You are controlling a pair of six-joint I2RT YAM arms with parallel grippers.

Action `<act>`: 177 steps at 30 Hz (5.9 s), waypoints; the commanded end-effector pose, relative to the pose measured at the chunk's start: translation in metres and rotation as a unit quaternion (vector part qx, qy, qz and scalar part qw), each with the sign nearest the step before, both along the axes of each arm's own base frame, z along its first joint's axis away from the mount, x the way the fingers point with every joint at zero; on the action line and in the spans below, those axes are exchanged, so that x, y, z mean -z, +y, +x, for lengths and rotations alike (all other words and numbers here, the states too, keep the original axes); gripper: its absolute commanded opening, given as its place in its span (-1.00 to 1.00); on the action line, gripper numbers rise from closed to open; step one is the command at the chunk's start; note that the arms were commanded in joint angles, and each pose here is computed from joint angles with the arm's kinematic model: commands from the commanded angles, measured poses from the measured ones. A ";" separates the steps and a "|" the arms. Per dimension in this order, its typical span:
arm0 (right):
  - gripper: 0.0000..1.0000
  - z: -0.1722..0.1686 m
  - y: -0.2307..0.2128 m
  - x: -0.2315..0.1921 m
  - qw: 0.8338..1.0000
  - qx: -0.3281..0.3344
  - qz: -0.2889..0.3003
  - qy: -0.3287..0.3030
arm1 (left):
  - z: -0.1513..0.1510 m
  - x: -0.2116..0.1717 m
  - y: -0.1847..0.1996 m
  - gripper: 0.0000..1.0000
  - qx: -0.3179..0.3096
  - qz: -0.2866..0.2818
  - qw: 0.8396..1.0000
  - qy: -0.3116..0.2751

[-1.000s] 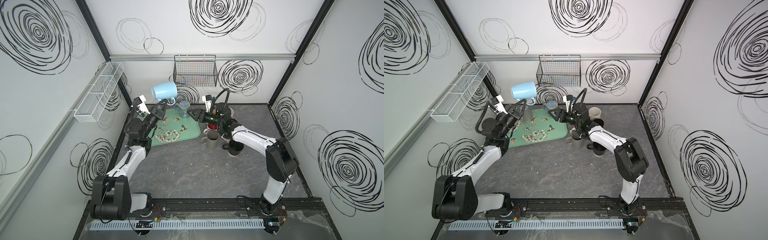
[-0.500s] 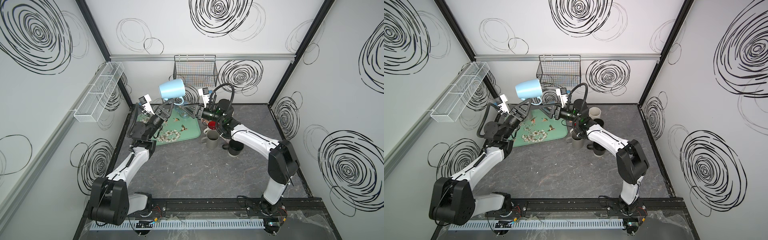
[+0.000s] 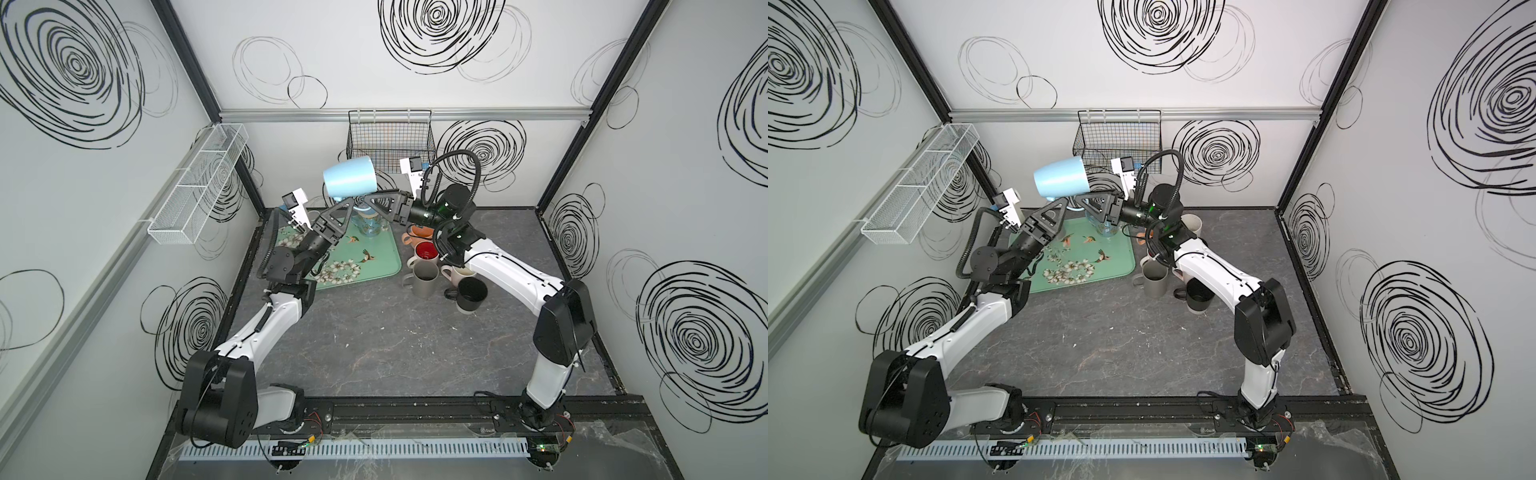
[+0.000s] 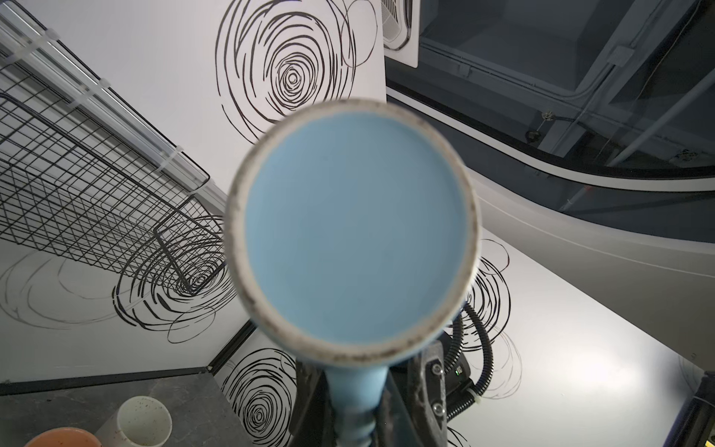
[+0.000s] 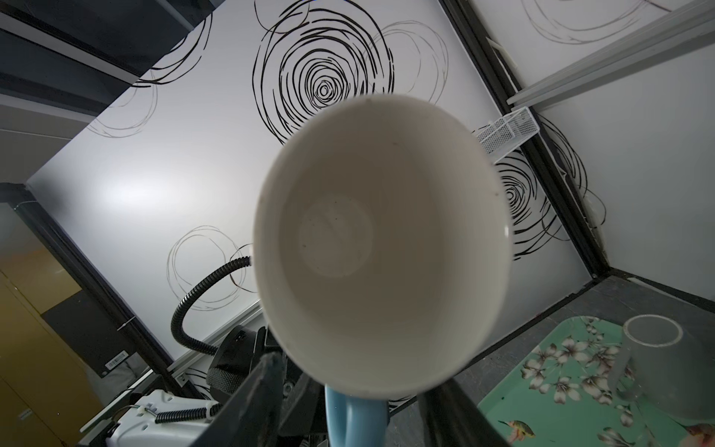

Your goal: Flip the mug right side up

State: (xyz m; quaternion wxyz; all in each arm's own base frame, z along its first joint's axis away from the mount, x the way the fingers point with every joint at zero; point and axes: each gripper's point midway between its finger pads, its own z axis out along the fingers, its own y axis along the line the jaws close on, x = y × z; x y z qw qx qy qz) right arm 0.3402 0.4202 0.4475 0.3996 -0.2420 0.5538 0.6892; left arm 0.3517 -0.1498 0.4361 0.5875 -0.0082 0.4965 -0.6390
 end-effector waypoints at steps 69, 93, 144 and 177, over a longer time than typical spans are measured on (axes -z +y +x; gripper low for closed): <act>-1.00 0.193 -0.413 0.286 0.682 0.205 -0.681 -0.169 | 0.055 0.166 -0.064 -0.18 0.050 0.373 0.914 0.149; -0.49 0.208 -0.391 0.337 0.699 0.118 -0.687 -0.158 | 0.073 0.188 -0.073 -0.26 0.071 0.368 0.910 0.180; 0.15 0.185 -0.383 0.230 0.631 0.336 -0.662 -0.226 | 0.084 0.161 0.104 0.12 -0.251 0.421 0.825 0.283; 0.08 0.055 0.001 0.258 0.852 0.257 -0.452 -0.067 | 0.220 0.342 0.193 0.27 -0.263 0.599 0.652 0.383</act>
